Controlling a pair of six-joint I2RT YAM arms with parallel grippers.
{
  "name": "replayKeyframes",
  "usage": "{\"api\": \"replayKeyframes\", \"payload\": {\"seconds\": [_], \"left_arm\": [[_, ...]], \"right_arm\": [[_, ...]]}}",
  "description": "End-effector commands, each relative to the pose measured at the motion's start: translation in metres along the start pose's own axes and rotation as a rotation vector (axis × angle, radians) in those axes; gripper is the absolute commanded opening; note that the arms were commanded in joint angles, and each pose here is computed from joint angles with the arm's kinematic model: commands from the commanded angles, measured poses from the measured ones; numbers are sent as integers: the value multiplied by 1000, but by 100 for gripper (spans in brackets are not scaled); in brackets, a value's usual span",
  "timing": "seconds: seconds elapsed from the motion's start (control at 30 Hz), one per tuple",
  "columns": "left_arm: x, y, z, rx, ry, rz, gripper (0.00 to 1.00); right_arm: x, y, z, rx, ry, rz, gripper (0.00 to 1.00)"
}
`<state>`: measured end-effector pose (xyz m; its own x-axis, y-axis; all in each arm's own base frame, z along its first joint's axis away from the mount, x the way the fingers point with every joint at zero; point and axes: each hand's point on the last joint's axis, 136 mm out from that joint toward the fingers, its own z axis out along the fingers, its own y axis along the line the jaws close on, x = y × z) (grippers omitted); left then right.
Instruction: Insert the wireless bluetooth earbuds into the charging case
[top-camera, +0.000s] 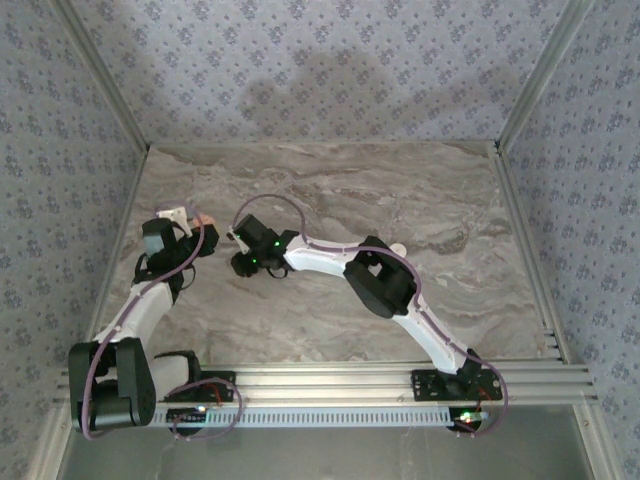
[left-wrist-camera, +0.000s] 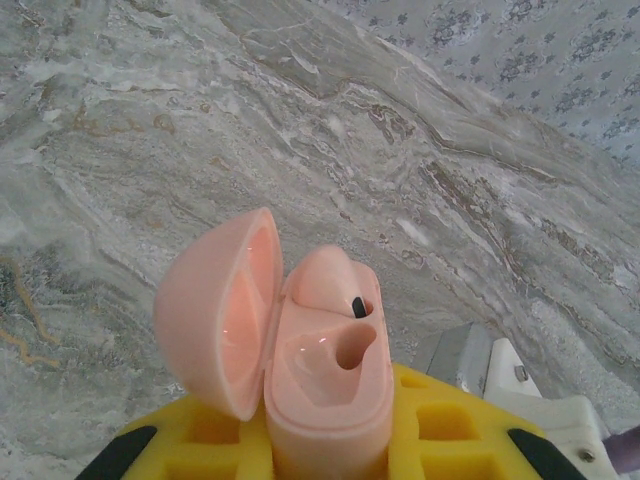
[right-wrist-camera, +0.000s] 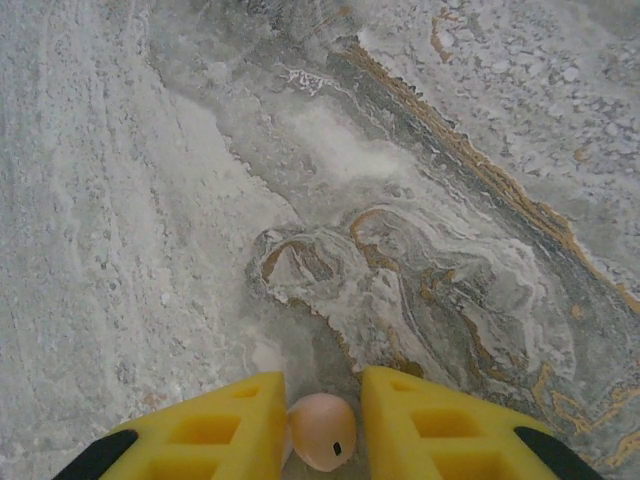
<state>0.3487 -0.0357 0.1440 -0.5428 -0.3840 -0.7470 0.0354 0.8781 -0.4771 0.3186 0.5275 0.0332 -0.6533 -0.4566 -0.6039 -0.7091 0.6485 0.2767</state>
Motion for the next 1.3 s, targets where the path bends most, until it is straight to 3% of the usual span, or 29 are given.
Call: {"api": "replayKeyframes", "payload": {"seconds": [0.0,0.27,0.9,1.27], "left_arm": [[-8,-2,-4,3,-20,31,2],[-4,-10,-4,31,-1,55,1],[12,-61,17,101,84,176,1],[20,-80,27,127,120,205,1]], "right_arm": [[16,-15,-12,67,45,-18,28],[27,-35,-49,86,27,17,27],[105,-90,-143,192,73,114,27],[139,-111,-175,199,137,158,27]]}}
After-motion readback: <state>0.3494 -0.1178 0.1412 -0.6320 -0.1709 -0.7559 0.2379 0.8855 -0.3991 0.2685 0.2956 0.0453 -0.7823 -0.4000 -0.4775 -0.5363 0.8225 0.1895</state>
